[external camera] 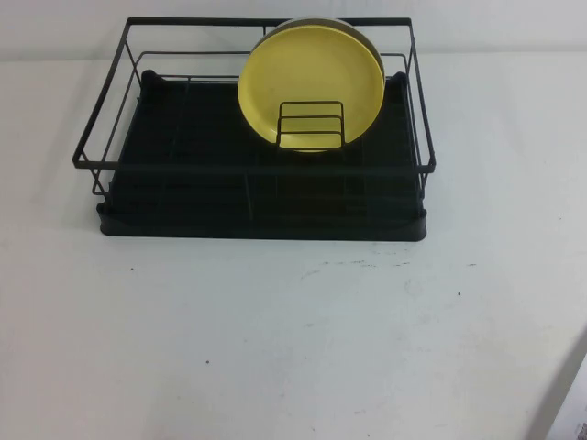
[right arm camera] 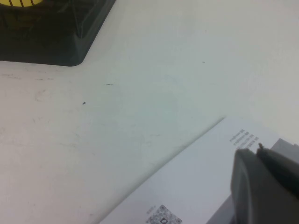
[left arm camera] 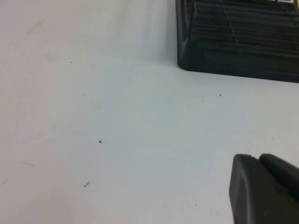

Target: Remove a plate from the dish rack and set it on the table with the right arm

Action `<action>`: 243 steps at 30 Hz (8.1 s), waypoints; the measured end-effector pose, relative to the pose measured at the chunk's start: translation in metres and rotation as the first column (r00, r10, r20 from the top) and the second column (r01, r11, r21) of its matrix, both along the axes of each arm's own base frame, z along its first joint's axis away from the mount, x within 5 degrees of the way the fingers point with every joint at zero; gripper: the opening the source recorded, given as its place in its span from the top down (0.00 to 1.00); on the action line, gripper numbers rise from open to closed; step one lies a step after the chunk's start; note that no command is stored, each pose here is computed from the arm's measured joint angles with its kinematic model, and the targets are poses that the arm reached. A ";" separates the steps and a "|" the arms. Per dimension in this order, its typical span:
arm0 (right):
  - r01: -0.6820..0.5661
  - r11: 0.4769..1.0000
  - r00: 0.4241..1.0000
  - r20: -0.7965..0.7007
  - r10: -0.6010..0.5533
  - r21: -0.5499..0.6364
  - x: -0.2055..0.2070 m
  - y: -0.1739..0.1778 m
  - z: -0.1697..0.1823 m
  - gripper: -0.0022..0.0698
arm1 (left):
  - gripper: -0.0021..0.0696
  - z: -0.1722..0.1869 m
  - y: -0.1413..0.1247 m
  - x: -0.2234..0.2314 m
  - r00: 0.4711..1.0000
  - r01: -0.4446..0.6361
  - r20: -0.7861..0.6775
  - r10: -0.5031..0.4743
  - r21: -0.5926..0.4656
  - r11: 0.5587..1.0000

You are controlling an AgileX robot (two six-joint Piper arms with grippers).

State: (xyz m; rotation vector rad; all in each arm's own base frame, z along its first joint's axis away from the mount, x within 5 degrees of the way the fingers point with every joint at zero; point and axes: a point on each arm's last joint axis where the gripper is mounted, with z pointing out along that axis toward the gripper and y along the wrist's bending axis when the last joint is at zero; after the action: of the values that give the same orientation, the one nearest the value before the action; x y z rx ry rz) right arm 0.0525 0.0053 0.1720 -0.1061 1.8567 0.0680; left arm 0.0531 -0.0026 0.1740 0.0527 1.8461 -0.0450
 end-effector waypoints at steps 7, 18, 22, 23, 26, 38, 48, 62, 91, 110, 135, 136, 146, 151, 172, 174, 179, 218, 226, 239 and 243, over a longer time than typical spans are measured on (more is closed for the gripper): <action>0.000 1.000 1.000 0.000 0.000 0.000 0.000 0.000 0.000 1.00 | 0.98 0.000 0.000 0.000 1.000 0.000 0.000 0.000 0.000 1.000; 0.000 1.000 1.000 0.000 0.000 0.000 0.000 0.000 0.000 1.00 | 0.98 0.000 0.000 0.000 1.000 0.000 0.000 0.000 0.000 1.000; 0.000 1.000 1.000 0.000 0.000 0.000 0.000 0.000 0.000 1.00 | 0.98 0.000 0.000 0.000 1.000 0.000 0.000 0.000 0.000 1.000; 0.000 1.000 1.000 0.000 0.000 0.000 0.000 0.000 0.000 1.00 | 0.98 0.000 0.000 0.000 1.000 0.000 0.000 0.000 0.000 1.000; 0.000 1.000 1.000 0.000 0.000 0.002 0.000 0.000 0.000 1.00 | 0.98 0.000 0.000 0.000 1.000 0.000 0.000 0.000 0.000 1.000; -0.003 0.999 1.000 0.001 0.003 0.039 0.000 0.001 0.000 1.00 | 0.98 0.000 0.000 0.000 1.000 0.000 0.000 0.000 0.000 1.000; -0.024 0.870 0.997 0.077 -0.017 0.492 0.002 0.010 0.014 1.00 | 0.98 0.000 0.000 0.000 1.000 0.000 0.000 0.000 0.000 1.000; -0.021 0.627 0.996 0.071 -0.055 0.779 0.002 0.012 0.023 1.00 | 0.98 0.000 0.000 0.000 1.000 0.000 0.000 0.000 0.000 1.000; -0.468 0.874 0.839 -0.247 0.485 0.128 0.300 0.119 0.145 1.00 | 0.98 0.000 0.000 0.000 1.000 0.000 0.000 0.000 0.000 1.000; -0.668 0.693 0.739 -0.135 0.660 -0.271 0.371 0.173 0.137 0.78 | 0.98 0.000 0.000 0.000 1.000 0.000 0.000 0.000 0.000 1.000; -0.639 0.686 0.752 -0.098 0.651 -0.348 0.378 0.179 0.131 0.67 | 0.98 0.000 0.000 0.000 1.000 0.000 0.000 0.000 0.000 1.000; -0.639 0.683 0.751 -0.097 0.653 -0.353 0.378 0.180 0.130 0.67 | 0.98 0.000 0.000 0.000 1.000 0.000 0.000 0.000 0.000 1.000; -0.622 0.703 0.773 -0.122 0.623 -0.345 0.397 0.183 0.101 0.67 | 0.98 0.000 0.000 0.000 1.000 0.000 0.000 0.000 0.000 1.000; -0.604 0.717 0.782 -0.087 0.617 -0.347 0.403 0.185 0.108 0.67 | 0.98 0.000 0.000 0.000 1.000 0.000 0.000 0.000 0.000 1.000; -0.572 0.721 0.786 -0.011 0.618 -0.390 0.427 0.193 0.105 0.67 | 0.98 0.000 0.000 0.000 1.000 0.000 0.000 0.000 0.000 1.000; -0.572 0.721 0.786 -0.012 0.617 -0.392 0.429 0.193 0.102 0.67 | 0.98 0.000 0.000 0.000 1.000 0.000 0.000 0.000 0.000 1.000; -0.566 0.722 0.791 -0.014 0.612 -0.398 0.433 0.194 0.096 0.67 | 0.98 0.000 0.000 0.000 1.000 0.000 0.000 0.000 0.000 1.000; -0.513 0.756 0.795 0.107 0.597 -0.407 0.386 0.170 0.210 0.96 | 0.98 0.000 0.000 0.000 1.000 0.000 0.000 0.000 0.000 1.000; -0.565 0.806 0.824 -0.176 0.539 -0.177 0.312 0.138 0.265 0.96 | 0.98 0.000 0.000 0.000 1.000 0.000 0.000 0.000 0.000 1.000; -0.465 0.843 0.632 -0.566 0.530 0.269 0.249 0.133 0.221 0.96 | 0.98 0.000 0.000 0.000 1.000 0.000 0.000 0.000 0.000 1.000; -0.407 0.848 0.583 -0.618 0.528 0.339 0.230 0.144 0.181 0.96 | 0.98 0.000 0.000 0.000 1.000 0.000 0.000 0.000 0.000 1.000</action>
State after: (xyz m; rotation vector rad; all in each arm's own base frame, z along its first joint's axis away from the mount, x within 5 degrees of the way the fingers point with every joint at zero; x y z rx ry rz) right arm 0.2828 0.1489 0.3533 -0.5303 2.5268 0.7304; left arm 0.0531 -0.0026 0.1740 0.0527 1.8461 -0.0450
